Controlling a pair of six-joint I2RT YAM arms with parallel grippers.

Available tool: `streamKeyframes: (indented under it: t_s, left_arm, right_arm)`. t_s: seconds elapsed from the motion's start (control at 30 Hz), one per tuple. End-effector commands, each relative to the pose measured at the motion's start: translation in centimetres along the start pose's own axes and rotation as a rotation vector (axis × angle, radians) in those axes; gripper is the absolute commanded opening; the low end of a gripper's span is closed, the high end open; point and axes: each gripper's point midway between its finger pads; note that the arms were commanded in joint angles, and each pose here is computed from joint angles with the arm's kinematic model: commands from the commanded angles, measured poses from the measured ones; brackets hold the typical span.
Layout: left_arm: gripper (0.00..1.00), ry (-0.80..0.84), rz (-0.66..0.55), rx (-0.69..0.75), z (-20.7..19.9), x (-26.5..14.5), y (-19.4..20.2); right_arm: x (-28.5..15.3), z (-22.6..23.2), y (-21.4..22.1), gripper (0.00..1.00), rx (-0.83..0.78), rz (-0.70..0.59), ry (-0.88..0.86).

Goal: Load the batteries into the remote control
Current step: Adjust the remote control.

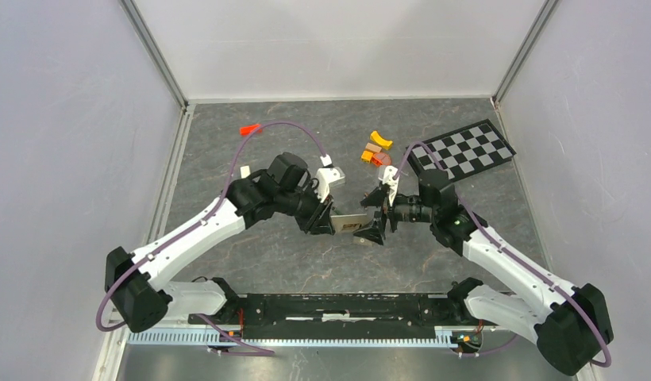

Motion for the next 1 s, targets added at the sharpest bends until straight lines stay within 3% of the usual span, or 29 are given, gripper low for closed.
streamKeyframes:
  t_s: [0.0,0.2,0.27,0.37,0.43,0.67,0.77,0.8,0.9,0.97]
  left_arm:
    - [0.02,0.121,-0.152,0.311,-2.4,-2.4,-4.0]
    - [0.02,0.218,-0.212,0.419,-4.6,-3.9,-5.3]
    - [0.02,0.227,-0.206,0.427,-4.7,-4.1,-5.3]
    - [0.02,0.223,-0.203,0.439,-4.8,-4.5,-5.4]
    - [0.02,0.214,-0.213,0.454,-4.8,-4.8,-5.7]
    - [0.05,0.202,-0.242,0.507,-5.2,-5.9,-6.4]
    - [0.09,0.205,-0.240,0.516,-5.3,-6.2,-6.6]
    - [0.12,0.203,-0.246,0.517,-5.3,-6.3,-6.8]
    - [0.61,0.116,-0.290,0.481,-4.4,-6.8,-8.4]
    - [0.77,0.003,-0.355,0.429,-3.2,-7.5,-10.0]
  right_arm:
    - [-0.4,4.1,-0.1,0.96,-0.170,0.080,-0.257]
    - [-0.6,7.3,0.2,0.82,-0.183,0.109,-0.346]
    - [-0.5,7.8,-0.2,0.73,-0.183,0.112,-0.347]
    - [-0.2,8.0,-0.9,0.48,-0.164,0.119,-0.331]
    - [0.0,8.4,-1.5,0.38,-0.149,0.111,-0.340]
    - [-0.2,9.7,-2.8,0.34,-0.138,0.074,-0.384]
    - [-0.4,10.1,-2.8,0.21,-0.127,0.072,-0.402]
    - [-0.4,10.3,-2.9,0.16,-0.121,0.065,-0.409]
    - [-0.3,10.5,-3.9,0.12,-0.069,0.019,-0.391]
    - [-0.4,10.8,-5.3,0.09,-0.050,-0.054,-0.388]
Point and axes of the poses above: each gripper's point midway between its finger pads, its own x axis out along the fingers, its own z axis along the line the jaws close on, y = z × x, and after that the axes turned 13 degrees about x, right-handed
